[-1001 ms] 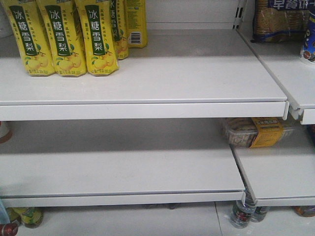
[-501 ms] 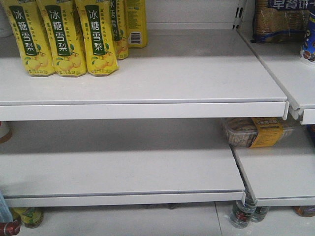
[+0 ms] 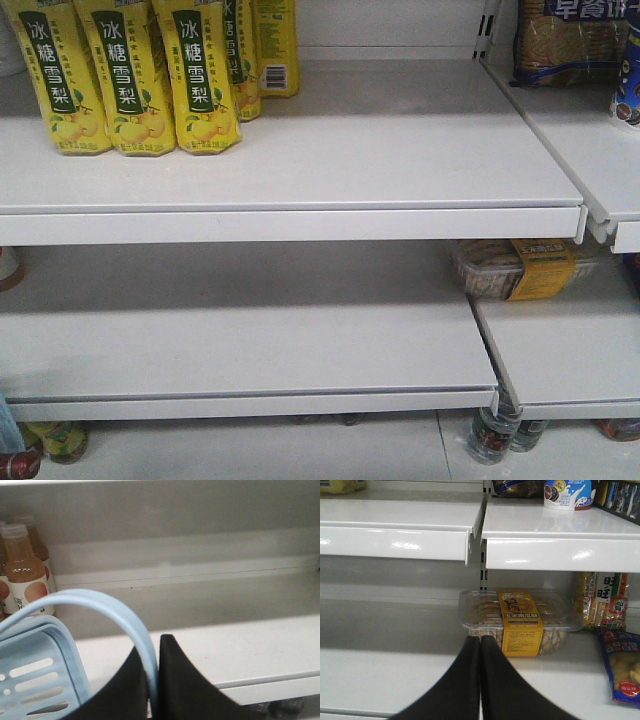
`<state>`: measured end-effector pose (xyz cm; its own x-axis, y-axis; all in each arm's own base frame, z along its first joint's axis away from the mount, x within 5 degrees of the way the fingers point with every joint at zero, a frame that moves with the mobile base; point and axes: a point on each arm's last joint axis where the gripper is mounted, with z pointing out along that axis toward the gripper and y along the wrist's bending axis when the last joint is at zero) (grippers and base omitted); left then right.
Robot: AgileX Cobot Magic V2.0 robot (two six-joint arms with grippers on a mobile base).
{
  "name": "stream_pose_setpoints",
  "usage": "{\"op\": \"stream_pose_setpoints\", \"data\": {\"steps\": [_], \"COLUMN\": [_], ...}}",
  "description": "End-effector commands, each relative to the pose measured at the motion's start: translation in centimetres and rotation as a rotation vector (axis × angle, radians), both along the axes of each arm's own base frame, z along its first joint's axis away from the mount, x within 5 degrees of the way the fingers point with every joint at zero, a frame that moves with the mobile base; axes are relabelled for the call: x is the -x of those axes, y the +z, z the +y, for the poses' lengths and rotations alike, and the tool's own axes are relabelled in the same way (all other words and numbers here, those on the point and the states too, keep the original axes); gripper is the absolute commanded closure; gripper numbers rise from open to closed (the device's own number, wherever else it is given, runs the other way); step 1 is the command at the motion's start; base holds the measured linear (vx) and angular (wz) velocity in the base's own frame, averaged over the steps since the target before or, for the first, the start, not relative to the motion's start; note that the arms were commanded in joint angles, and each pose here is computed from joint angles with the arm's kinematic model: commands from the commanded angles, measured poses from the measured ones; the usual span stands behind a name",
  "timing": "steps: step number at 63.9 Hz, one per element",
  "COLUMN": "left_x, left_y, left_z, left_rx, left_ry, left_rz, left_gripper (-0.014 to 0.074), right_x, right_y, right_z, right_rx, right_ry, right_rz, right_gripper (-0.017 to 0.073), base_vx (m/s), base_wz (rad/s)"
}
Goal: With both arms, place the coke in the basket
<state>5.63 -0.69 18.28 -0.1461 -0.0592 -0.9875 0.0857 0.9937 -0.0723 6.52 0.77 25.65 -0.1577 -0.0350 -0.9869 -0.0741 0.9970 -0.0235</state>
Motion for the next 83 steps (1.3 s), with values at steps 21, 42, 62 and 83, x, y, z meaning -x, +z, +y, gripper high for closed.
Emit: {"op": "stream_pose_setpoints", "data": {"steps": [21,42,62,83], "left_x": [0.2,0.2,0.2,0.2], "left_y": [2.6,2.6,2.6,2.6], "left_z": [0.3,0.3,0.3,0.3], "left_rx": [-0.058,-0.058,-0.058,-0.058], "left_ry": [0.031,0.031,0.031,0.031], "left_rz": [-0.210,-0.210,-0.210,-0.210], "left_gripper": [0.0600,0.0600,0.0600,0.0600], "right_x": [-0.1,-0.1,1.1,1.2], "right_y": [1.4,1.4,0.4,-3.0], "right_z": [-0.3,-0.4,-1.0,-0.7], "right_rx": [0.001,0.034,-0.013,-0.059], "right_ry": [-0.033,-0.036,-0.116,-0.059], "right_rz": [-0.085,-0.081,-0.129,-0.158], "right_gripper": [0.0569,0.0569,0.0569,0.0569], "base_vx": [0.00,0.00,0.00,0.00], "base_wz": [0.00,0.00,0.00,0.00]}}
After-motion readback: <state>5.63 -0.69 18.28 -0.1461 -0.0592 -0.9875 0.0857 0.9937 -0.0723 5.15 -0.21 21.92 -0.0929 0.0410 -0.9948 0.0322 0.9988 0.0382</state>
